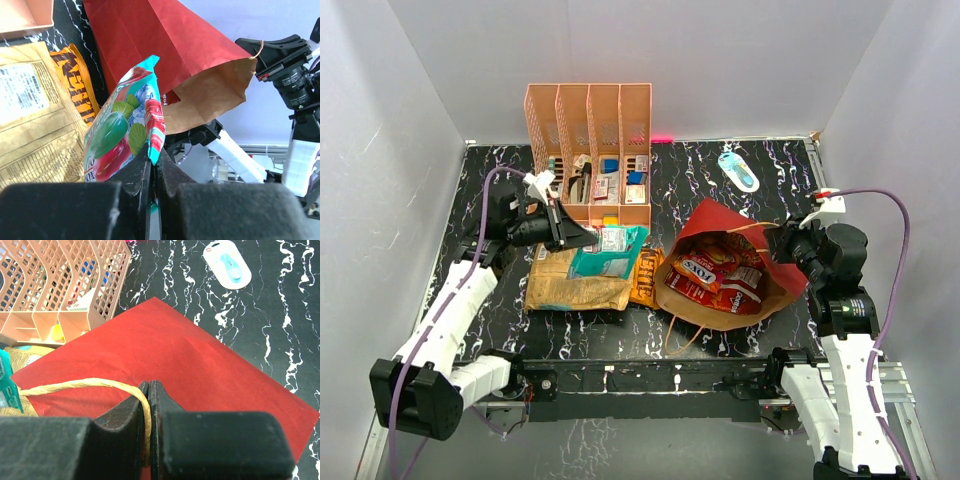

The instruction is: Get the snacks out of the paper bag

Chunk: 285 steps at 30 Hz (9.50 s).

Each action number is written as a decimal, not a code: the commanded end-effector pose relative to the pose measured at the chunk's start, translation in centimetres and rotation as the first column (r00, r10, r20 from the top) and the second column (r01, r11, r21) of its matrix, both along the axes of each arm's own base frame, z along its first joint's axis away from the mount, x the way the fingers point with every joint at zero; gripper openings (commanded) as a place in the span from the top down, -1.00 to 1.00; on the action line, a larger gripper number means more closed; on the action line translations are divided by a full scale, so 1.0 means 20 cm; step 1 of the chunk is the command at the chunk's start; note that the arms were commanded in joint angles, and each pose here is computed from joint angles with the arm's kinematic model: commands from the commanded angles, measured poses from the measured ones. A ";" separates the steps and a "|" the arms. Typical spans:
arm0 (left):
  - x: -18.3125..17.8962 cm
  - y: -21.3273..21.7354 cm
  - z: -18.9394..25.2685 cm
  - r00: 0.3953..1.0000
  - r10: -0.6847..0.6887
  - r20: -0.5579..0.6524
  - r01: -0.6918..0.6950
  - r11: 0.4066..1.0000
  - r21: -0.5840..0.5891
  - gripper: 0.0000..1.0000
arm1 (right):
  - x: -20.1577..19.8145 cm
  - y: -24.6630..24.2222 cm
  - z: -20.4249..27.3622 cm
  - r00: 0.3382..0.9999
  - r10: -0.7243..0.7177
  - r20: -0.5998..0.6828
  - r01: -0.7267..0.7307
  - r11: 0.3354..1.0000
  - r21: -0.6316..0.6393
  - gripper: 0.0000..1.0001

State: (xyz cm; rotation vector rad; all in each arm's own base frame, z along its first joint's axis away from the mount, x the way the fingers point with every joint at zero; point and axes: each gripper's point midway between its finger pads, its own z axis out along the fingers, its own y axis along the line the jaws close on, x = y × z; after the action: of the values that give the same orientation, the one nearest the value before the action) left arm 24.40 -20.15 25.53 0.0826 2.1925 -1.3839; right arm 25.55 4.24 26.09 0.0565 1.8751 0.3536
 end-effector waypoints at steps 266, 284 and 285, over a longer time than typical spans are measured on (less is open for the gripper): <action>0.15 0.26 -0.57 0.994 -0.007 0.112 -0.113 -0.031 0.993 1.00 | 0.02 0.04 0.08 0.996 0.043 0.084 -0.043 0.999 -0.009 0.84; 0.24 0.04 -0.64 0.996 0.007 0.087 -0.087 0.102 0.991 0.31 | 0.01 0.04 0.09 0.995 0.043 0.094 -0.042 0.999 -0.010 0.84; 0.24 0.03 -0.62 0.996 0.004 0.092 -0.092 0.123 0.988 0.26 | 0.01 0.04 0.09 0.995 0.043 0.095 -0.042 0.999 -0.010 0.84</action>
State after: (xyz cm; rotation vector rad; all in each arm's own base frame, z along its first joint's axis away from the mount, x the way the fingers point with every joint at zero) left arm 28.88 -18.20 11.59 0.5472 2.6163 0.5454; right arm 25.32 4.96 25.94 0.0247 1.8679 0.3879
